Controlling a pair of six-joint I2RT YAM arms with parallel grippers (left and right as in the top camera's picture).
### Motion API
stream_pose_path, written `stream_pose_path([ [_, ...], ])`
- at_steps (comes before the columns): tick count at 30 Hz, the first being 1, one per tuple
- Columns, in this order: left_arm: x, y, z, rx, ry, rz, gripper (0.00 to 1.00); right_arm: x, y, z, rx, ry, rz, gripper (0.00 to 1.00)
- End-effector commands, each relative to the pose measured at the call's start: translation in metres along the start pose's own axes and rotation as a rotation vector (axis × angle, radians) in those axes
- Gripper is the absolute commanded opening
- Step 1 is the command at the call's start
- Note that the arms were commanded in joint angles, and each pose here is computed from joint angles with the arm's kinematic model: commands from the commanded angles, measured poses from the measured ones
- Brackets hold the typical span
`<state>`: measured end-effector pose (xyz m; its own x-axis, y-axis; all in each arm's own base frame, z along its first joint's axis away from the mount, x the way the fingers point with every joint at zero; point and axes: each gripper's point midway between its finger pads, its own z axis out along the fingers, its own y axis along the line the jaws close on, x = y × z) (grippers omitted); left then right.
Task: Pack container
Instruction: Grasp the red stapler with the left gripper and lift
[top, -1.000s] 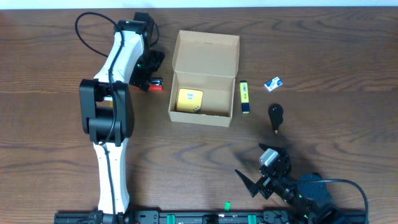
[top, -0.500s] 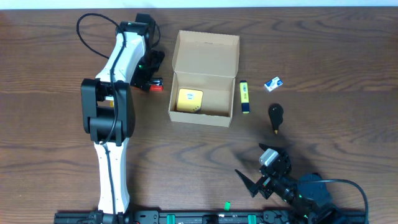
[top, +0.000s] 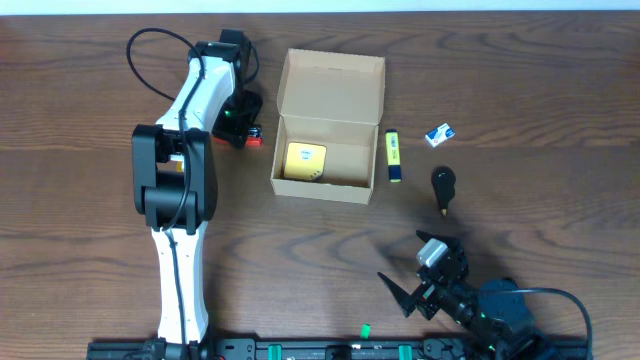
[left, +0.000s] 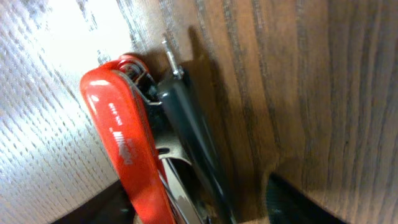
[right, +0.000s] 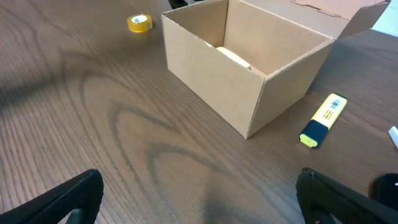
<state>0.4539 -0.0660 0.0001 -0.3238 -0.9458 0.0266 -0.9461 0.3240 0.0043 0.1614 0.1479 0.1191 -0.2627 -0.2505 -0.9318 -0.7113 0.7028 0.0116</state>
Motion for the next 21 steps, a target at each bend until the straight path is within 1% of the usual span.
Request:
stream_pose_path([
  [1, 0.0015, 0.0077, 0.0141, -0.043, -0.001, -0.002, 0.52, 0.0006, 0.0026, 0.0002, -0.012, -0.002, 0.009, 0.99],
  [7, 0.0012, 0.0092, 0.0141, -0.050, -0.003, 0.001, 0.34, 0.0006, 0.0026, 0.0002, -0.012, -0.002, 0.009, 0.99],
  [8, 0.0013, 0.0096, 0.0140, -0.052, -0.003, 0.004, 0.26, 0.0006, 0.0026, 0.0002, -0.012, -0.002, 0.009, 0.99],
  [12, 0.0018, 0.0115, 0.0139, -0.059, 0.000, 0.007, 0.06, 0.0006, 0.0026, 0.0002, -0.012, -0.002, 0.009, 0.99],
  [18, 0.0029, 0.0147, 0.0127, -0.071, 0.005, 0.009, 0.06, 0.0006, 0.0026, 0.0002, -0.012, -0.002, 0.009, 0.99],
  [21, 0.0021, 0.0132, 0.0071, -0.060, 0.003, 0.057, 0.06, 0.0006, 0.0026, 0.0002, -0.012, -0.002, 0.009, 0.99],
])
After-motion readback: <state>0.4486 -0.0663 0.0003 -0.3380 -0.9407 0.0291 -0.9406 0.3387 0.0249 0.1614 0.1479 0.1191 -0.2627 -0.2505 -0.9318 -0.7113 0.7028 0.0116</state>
